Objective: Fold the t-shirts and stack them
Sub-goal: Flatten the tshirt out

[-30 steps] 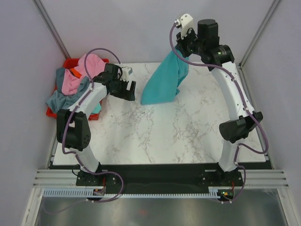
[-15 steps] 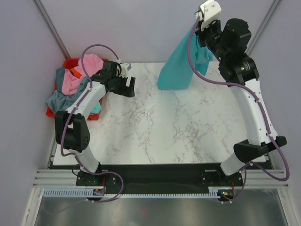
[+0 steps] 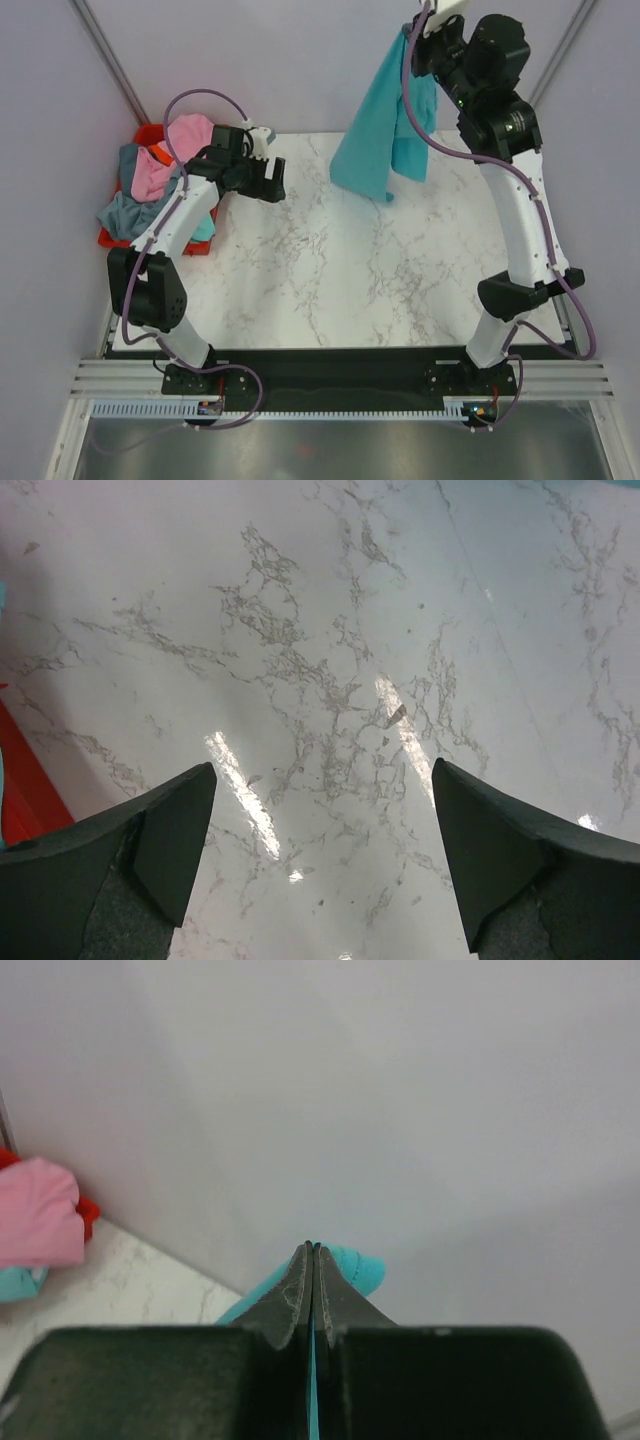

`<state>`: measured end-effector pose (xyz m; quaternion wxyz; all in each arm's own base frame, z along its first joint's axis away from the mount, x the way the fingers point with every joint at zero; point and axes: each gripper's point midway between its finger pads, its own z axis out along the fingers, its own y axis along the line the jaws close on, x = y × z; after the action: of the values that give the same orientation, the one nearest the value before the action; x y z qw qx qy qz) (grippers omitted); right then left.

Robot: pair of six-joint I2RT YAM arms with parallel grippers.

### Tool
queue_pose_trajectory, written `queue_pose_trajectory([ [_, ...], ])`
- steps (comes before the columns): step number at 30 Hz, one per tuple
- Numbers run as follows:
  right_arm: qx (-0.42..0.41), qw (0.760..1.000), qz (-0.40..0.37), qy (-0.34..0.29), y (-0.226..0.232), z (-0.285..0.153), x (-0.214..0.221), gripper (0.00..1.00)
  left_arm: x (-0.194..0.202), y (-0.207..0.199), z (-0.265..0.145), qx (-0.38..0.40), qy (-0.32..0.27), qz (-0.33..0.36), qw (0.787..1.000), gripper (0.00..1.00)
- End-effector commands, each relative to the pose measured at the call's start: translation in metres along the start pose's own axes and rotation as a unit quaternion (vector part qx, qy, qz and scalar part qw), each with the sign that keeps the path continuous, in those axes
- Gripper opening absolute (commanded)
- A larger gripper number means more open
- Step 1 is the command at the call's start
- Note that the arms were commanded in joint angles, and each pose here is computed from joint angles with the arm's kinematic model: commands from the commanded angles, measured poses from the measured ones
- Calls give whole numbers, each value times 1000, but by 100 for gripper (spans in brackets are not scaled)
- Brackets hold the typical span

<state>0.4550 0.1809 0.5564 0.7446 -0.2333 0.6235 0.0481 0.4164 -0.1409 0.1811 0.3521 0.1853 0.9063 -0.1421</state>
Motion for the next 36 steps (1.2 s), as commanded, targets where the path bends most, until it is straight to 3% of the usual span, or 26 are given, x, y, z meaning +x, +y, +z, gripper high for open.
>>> queue_pose_trajectory([
  [1, 43, 986, 17, -163, -24, -52, -114, 0, -14, -21, -22, 38, -31, 8, 999, 98],
  [5, 90, 977, 2, -195, -44, -69, -136, 0, 2, -60, -11, 102, -4, 73, 992, 100],
  [10, 119, 975, -26, -185, -55, -71, -133, 0, 0, -93, 26, 143, 19, 80, 986, 99],
  [12, 125, 977, -30, -172, -56, -69, -125, 0, 8, -101, 53, 174, 47, 56, 982, 100],
  [19, 115, 989, -45, -82, -43, -50, -55, 0, 15, -141, 109, 166, 76, 125, 975, 98],
  [24, 126, 989, -54, -47, -46, -36, -27, 0, 37, -177, 104, 157, 81, 184, 967, 92],
  [32, 124, 991, -57, 7, -46, 6, 32, 0, 69, -187, 51, 162, 69, 186, 967, 91],
  [36, 134, 990, -39, 33, -61, 31, 69, 0, 85, -194, 56, 172, 86, 191, 963, 91],
])
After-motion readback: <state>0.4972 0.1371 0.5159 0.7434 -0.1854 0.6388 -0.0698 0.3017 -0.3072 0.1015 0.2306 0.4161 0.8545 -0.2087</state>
